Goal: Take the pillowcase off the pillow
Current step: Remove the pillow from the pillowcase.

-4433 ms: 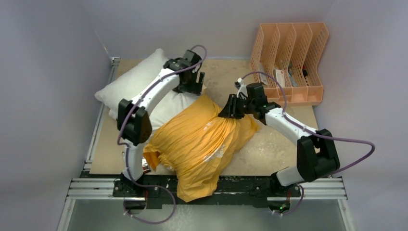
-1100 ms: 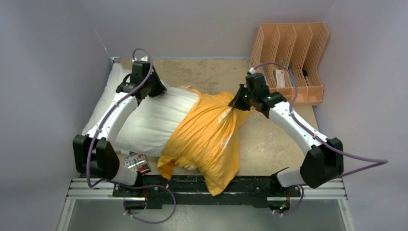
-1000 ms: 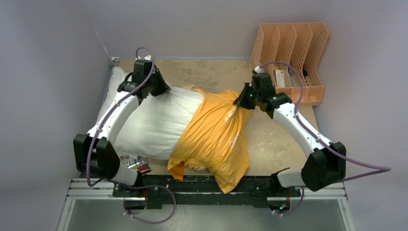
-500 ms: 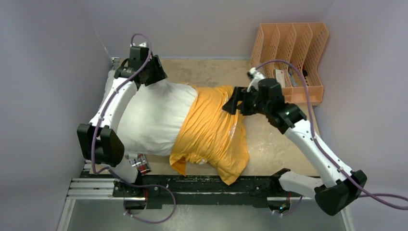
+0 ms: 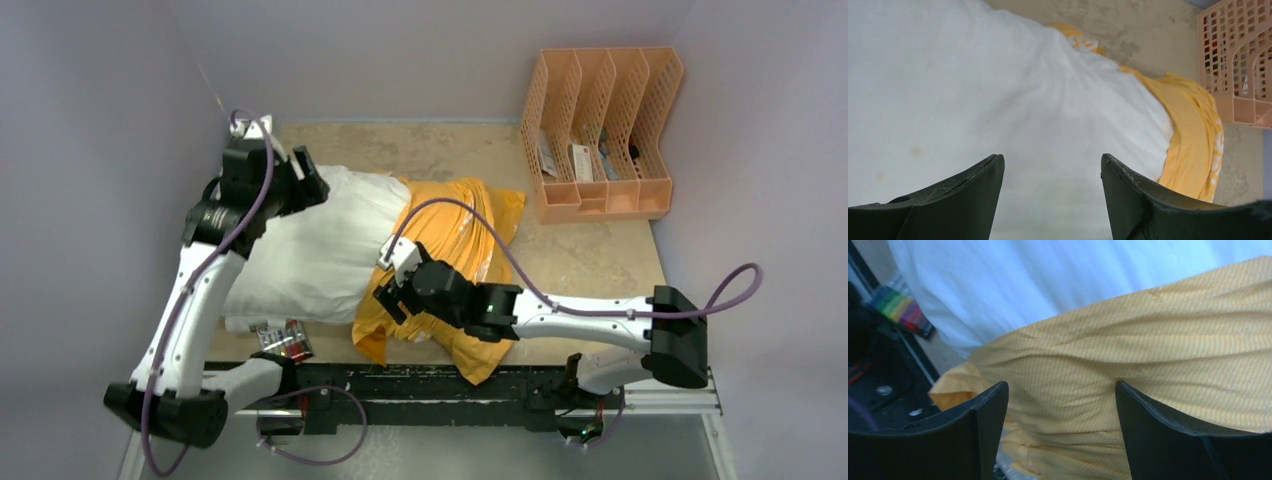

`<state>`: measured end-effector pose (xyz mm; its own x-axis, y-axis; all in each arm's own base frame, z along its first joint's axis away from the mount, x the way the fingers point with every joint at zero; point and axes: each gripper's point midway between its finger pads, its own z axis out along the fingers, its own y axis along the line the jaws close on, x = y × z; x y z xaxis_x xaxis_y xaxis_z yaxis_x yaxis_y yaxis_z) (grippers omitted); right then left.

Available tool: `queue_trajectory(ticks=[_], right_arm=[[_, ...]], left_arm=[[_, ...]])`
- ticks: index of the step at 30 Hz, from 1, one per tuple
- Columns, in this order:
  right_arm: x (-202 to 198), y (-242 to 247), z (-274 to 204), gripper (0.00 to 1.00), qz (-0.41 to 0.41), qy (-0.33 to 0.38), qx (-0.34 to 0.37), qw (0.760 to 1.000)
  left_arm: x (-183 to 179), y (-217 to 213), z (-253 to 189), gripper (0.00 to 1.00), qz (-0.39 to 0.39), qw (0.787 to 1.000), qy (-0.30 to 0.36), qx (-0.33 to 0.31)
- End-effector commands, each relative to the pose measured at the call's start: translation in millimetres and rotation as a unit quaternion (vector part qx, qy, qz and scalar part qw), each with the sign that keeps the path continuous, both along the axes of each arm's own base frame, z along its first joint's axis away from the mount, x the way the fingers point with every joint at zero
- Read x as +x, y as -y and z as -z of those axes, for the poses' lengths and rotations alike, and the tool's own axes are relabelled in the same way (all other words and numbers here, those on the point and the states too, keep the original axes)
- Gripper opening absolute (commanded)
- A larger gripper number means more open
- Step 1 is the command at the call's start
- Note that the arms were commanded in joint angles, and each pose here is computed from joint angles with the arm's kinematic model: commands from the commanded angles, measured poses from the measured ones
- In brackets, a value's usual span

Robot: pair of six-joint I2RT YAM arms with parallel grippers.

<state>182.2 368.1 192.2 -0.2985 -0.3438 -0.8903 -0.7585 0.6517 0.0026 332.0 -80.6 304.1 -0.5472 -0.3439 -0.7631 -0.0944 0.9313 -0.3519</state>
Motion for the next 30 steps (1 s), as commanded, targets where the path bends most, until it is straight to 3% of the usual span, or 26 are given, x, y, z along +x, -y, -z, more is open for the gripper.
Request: queue_trajectory(ticks=[1, 3, 4, 6, 7, 9, 14, 17, 18, 20, 22, 23, 26, 30], right_arm=[[34.8, -2.2, -30.3, 0.82, 0.046, 0.179, 0.034, 0.982], [39.5, -2.5, -10.0, 0.81, 0.043, 0.175, 0.009, 0.984], [40.2, -5.2, 1.9, 0.74, 0.029, 0.169, -0.016, 0.985], [40.4, -7.8, 29.0, 0.32, 0.000, 0.152, -0.082, 0.985], [46.8, -3.5, 35.7, 0.16, 0.018, 0.148, -0.104, 0.983], [52.2, -0.2, 40.9, 0.03, 0.031, 0.120, -0.124, 0.984], [46.9, -10.3, 8.5, 0.00, 0.028, 0.079, -0.027, 0.996], [44.7, -18.9, -14.8, 0.00, 0.013, 0.052, 0.041, 0.998], [42.9, -21.6, -23.2, 0.00, 0.001, 0.052, 0.053, 0.997], [37.6, -23.7, -36.2, 0.00, -0.028, 0.066, 0.057, 0.996], [31.0, -10.0, -26.8, 0.00, -0.075, 0.098, -0.009, 0.992], [32.1, 7.0, -16.5, 0.00, -0.076, 0.107, -0.051, 0.990], [54.3, 82.3, 25.1, 0.00, 0.002, 0.063, -0.138, 0.988], [21.3, 95.9, 33.5, 0.00, -0.077, -0.004, -0.114, 0.990]], left_arm=[[-53.3, -6.1, 26.8, 0.70, -0.008, 0.999, -0.029, -0.022], [-73.9, -2.2, 35.4, 0.71, 0.009, 0.999, -0.039, -0.035], [-83.4, -0.1, 40.1, 0.72, 0.016, 0.998, -0.045, -0.043], [-98.2, 1.0, 48.6, 0.72, 0.017, 0.997, -0.052, -0.057], [-103.8, 2.7, 52.0, 0.72, 0.016, 0.996, -0.051, -0.070], [-111.3, 10.5, 59.2, 0.73, 0.028, 0.994, -0.046, -0.097], [-124.3, 37.7, 97.9, 0.74, 0.086, 0.981, -0.079, -0.152], [-112.6, 46.0, 128.7, 0.72, 0.075, 0.976, -0.080, -0.187], [-106.1, 45.2, 142.4, 0.68, 0.059, 0.976, -0.090, -0.191], [-91.0, 32.3, 162.5, 0.44, 0.007, 0.980, -0.101, -0.170], [-76.6, 16.8, 163.5, 0.11, -0.039, 0.984, -0.097, -0.142], [-70.6, 9.0, 158.6, 0.00, -0.058, 0.986, -0.090, -0.126], [-49.9, -9.0, 129.2, 0.00, -0.090, 0.991, -0.038, -0.089], [-29.7, -39.2, 112.9, 0.00, -0.152, 0.988, -0.022, -0.024]])
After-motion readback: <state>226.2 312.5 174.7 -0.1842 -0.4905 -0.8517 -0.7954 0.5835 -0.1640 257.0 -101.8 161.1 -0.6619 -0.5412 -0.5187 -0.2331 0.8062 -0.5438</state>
